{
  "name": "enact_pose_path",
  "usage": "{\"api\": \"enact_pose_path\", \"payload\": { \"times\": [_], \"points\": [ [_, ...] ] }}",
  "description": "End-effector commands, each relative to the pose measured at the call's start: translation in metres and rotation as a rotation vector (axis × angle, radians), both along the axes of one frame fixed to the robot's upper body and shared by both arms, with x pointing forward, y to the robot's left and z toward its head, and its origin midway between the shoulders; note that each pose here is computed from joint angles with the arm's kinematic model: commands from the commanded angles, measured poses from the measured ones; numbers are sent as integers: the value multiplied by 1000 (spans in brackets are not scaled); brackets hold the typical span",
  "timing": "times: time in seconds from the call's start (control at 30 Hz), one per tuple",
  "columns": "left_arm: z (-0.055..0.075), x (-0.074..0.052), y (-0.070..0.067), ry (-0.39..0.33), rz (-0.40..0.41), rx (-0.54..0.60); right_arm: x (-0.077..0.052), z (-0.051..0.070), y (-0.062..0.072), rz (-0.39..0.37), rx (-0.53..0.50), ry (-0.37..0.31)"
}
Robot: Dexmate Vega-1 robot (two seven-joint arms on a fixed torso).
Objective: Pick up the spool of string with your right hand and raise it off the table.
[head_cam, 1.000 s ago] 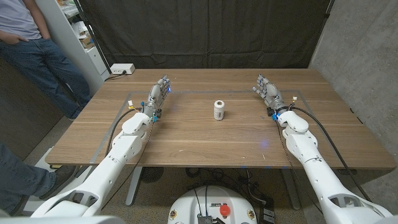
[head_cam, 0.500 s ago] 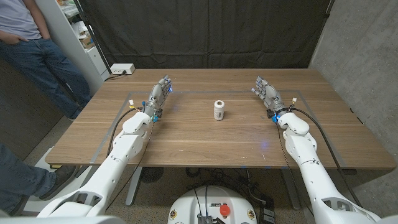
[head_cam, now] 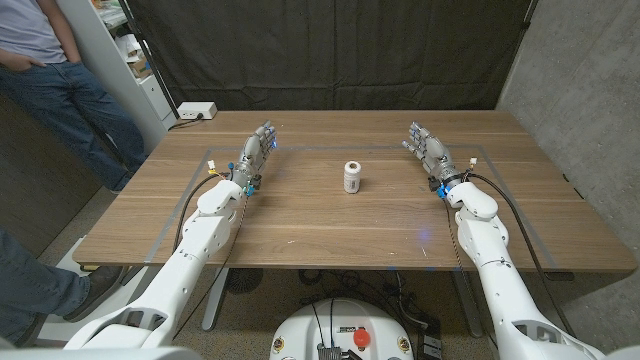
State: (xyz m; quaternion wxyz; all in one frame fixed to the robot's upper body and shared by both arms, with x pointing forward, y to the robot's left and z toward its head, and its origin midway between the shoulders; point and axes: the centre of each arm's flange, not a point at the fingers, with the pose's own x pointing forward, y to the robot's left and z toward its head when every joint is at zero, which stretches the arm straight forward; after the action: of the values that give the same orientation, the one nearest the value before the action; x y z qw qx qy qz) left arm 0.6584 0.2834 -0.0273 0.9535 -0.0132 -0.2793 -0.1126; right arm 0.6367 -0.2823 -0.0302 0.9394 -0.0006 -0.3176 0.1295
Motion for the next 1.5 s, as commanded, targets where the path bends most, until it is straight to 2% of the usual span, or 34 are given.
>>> {"api": "enact_pose_path", "payload": {
  "times": [0.03, 0.87, 1.5],
  "points": [
    [-1, 1, 1, 2, -4, -3, -5, -2, 3, 4, -32, -27],
    [-1, 2, 2, 6, -5, -5, -15, -10, 15, 11, -61, -62],
    [1, 4, 4, -2, -8, -1, -24, -6, 23, -20, -119, -106]
  ]
}}
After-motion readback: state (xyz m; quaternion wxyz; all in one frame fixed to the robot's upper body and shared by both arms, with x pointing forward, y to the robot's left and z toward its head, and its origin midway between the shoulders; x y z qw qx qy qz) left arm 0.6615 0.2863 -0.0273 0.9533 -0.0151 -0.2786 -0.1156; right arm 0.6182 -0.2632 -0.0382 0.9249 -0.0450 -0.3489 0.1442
